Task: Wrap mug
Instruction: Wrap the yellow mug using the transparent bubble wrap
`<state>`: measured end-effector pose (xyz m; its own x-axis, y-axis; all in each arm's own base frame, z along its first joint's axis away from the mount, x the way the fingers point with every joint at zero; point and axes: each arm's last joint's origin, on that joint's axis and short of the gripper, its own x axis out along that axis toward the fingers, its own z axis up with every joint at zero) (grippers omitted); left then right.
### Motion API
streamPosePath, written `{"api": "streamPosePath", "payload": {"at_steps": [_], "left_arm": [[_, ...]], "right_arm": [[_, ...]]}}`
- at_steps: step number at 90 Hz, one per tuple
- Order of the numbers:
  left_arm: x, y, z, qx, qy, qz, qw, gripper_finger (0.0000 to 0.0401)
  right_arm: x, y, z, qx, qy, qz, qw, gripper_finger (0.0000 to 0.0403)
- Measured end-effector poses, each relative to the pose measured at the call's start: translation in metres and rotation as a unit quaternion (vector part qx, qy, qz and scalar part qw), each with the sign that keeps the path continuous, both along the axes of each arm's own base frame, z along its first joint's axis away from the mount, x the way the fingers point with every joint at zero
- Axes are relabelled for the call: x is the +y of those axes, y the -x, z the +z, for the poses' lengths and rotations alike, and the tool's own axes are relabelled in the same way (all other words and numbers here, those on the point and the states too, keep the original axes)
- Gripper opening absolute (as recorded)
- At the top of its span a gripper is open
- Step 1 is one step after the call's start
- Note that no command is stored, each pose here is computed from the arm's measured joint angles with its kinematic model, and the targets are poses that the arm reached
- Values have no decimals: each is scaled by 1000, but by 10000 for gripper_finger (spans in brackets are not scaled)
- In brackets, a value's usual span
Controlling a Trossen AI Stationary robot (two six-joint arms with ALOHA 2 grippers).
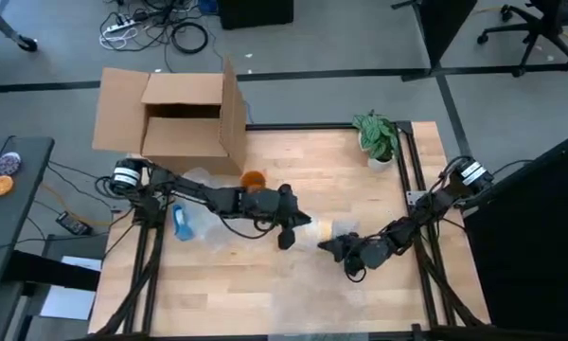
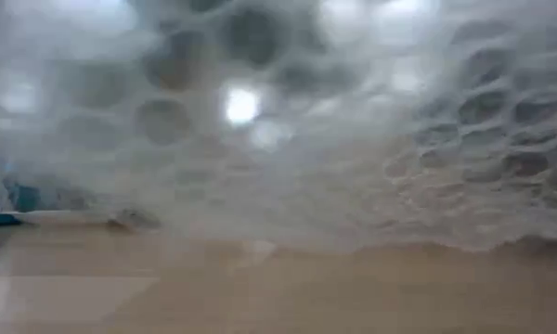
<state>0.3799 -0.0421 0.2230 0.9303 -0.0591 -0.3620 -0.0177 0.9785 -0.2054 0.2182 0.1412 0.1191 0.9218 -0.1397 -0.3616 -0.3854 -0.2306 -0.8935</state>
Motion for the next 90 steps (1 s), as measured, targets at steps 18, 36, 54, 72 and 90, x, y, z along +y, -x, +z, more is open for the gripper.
{"api": "streamPosePath", "payload": {"at_steps": [18,36,54,72,90], "left_arm": [[-10,1,0,0,0,-7,1000,19],[-18,1,-2,-1,-4,-6,1000,19],[-20,-1,-13,13,-21,11,1000,19],[-25,-4,-23,23,-39,19,999,19],[-29,-4,-27,29,-40,14,999,19]], "right_arm": [[12,7,3,-31,-118,-30,992,246],[23,18,5,-66,-179,-73,979,287],[31,26,5,-99,-349,-129,923,300],[40,32,14,-150,-457,-151,864,300],[51,40,22,-167,-545,-140,809,301]]}}
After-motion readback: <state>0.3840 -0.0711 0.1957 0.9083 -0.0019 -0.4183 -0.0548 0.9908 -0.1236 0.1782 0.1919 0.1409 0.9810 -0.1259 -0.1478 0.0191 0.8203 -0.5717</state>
